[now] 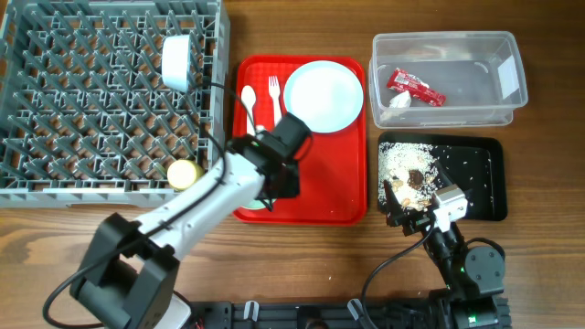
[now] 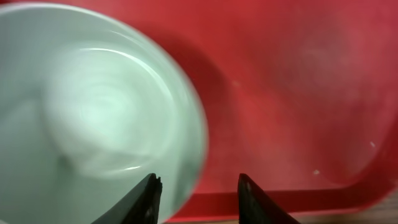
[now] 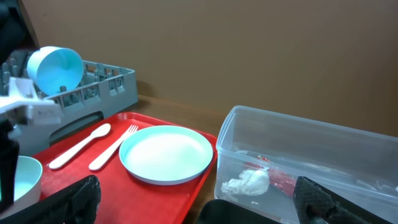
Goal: Sort waste into correct bins and load items into the dishwasher rack
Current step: 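Grasp the rim of the mint-green bowl with left gripper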
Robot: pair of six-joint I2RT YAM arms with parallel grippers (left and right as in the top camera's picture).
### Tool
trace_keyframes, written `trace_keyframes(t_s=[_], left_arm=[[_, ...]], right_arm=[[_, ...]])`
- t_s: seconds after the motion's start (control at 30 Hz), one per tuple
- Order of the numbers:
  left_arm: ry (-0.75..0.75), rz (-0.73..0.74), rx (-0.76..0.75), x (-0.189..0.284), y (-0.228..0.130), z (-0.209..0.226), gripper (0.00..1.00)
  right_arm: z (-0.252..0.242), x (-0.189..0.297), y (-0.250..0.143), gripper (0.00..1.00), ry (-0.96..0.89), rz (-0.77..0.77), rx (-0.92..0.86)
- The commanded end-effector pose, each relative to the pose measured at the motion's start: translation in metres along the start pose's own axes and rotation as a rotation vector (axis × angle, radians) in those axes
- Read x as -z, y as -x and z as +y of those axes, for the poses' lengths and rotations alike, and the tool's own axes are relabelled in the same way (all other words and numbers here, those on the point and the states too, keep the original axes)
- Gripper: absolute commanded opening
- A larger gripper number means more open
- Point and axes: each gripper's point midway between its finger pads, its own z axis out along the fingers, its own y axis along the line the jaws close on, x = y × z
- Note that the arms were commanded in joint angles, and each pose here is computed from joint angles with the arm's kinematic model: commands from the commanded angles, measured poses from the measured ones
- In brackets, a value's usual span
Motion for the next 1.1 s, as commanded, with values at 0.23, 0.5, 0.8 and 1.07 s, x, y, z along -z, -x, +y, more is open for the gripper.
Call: trace_keyframes(t_s=[0.23, 0.5, 0.8, 1.07], left_arm=[[0.116, -0.060, -0.059, -0.018, 0.003, 0.002, 0.23], [-0.015, -0.032, -0.060, 0.013, 0.000, -0.024, 0.21], [0.033, -0.081, -0.060, 0.024, 0.009, -0.016, 0.29], [0.194, -0.038, -0.015, -0.020, 0.007, 0.008, 0.29]], right_arm=[[0.001, 0.000, -0.001, 1.00, 0.009, -0.007, -0.012], [0.001, 0.000, -0.001, 1.00, 0.009, -0.007, -0.012], [0.001, 0.000, -0.001, 1.00, 0.009, -0.007, -0.012], [0.001, 0.000, -0.001, 1.00, 0.009, -0.007, -0.012]])
